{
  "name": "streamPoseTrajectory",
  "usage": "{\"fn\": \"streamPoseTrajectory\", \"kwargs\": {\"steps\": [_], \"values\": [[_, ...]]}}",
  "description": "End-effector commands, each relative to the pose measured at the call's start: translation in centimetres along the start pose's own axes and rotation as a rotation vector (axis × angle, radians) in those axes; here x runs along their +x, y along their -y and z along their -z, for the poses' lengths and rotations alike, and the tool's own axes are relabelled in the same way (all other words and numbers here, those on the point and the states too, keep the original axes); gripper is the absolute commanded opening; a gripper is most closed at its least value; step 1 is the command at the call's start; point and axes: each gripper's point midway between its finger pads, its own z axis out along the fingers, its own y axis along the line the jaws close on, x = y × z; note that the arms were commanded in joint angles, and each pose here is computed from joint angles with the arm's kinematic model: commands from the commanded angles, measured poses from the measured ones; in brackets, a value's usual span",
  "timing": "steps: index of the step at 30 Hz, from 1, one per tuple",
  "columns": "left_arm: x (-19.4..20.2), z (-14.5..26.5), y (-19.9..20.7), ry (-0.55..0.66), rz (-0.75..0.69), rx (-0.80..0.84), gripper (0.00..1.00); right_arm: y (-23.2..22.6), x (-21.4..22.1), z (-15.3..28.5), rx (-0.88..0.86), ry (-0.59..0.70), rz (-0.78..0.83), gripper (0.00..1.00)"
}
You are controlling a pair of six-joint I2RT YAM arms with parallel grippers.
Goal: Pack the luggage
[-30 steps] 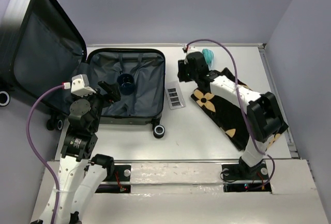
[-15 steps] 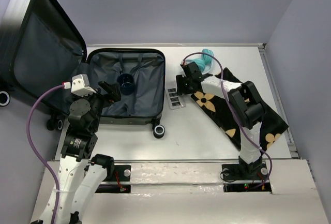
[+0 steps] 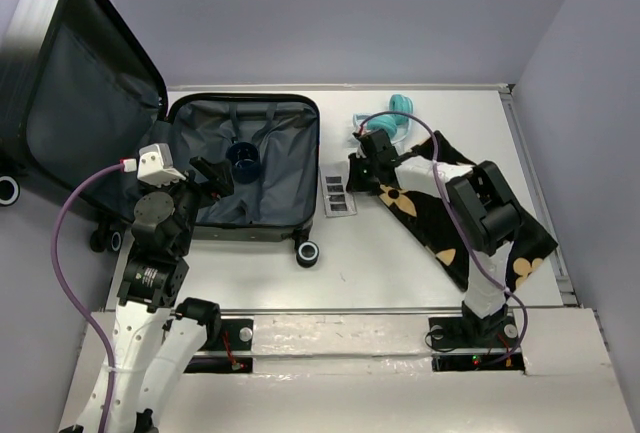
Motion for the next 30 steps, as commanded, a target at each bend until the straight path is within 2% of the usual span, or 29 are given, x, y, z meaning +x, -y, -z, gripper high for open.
{"fn": "streamPoseTrajectory", "kwargs": {"steps": [1, 6, 13, 19, 23, 24, 25, 26, 27, 28, 29, 30], "values": [[-1.9, 0.3, 0.9, 0.067, 0.005, 0.038, 0.99, -0.8, 2.1, 0.7, -0.054, -0.045, -0.048, 0.08], [-1.9, 0.5, 0.9, 0.072, 0.006, 0.042, 0.99, -0.6, 1.2, 2.8, -0.027, 0.028, -0.053, 0.07], [-2.1, 0.6, 1.1, 0.076, 0.009, 0.054, 0.99, -2.6, -3.8, 11.6, -0.044, 0.245, 0.005, 0.07], [-2.0, 0.6, 1.2, 0.073, 0.010, 0.060, 0.99, -6.6, -8.9, 18.6, -0.161, 0.412, 0.061, 0.07], [-2.0, 0.5, 1.2, 0.071, 0.010, 0.062, 0.99, -12.2, -13.3, 20.3, -0.307, 0.479, 0.112, 0.07], [-1.9, 0.5, 1.2, 0.071, 0.010, 0.062, 0.99, -14.1, -12.7, 18.3, -0.342, 0.433, 0.132, 0.07], [-2.0, 0.6, 1.2, 0.071, 0.010, 0.060, 0.99, -15.9, -13.6, 19.7, -0.378, 0.467, 0.150, 0.07], [-2.1, 0.6, 1.2, 0.075, 0.009, 0.059, 0.99, -18.0, -15.1, 18.9, -0.411, 0.476, 0.162, 0.07], [-2.0, 0.5, 1.1, 0.075, 0.009, 0.057, 0.99, -20.7, -14.6, 18.4, -0.458, 0.460, 0.188, 0.07], [-2.1, 0.6, 1.0, 0.078, 0.009, 0.052, 0.99, -22.0, -14.0, 15.4, -0.471, 0.407, 0.188, 0.07], [-2.1, 0.6, 1.0, 0.079, 0.011, 0.050, 0.99, -23.5, -14.1, 14.6, -0.490, 0.404, 0.200, 0.07], [-2.1, 0.6, 0.9, 0.079, 0.009, 0.047, 0.99, -26.4, -15.7, 16.0, -0.556, 0.441, 0.210, 0.07]]}}
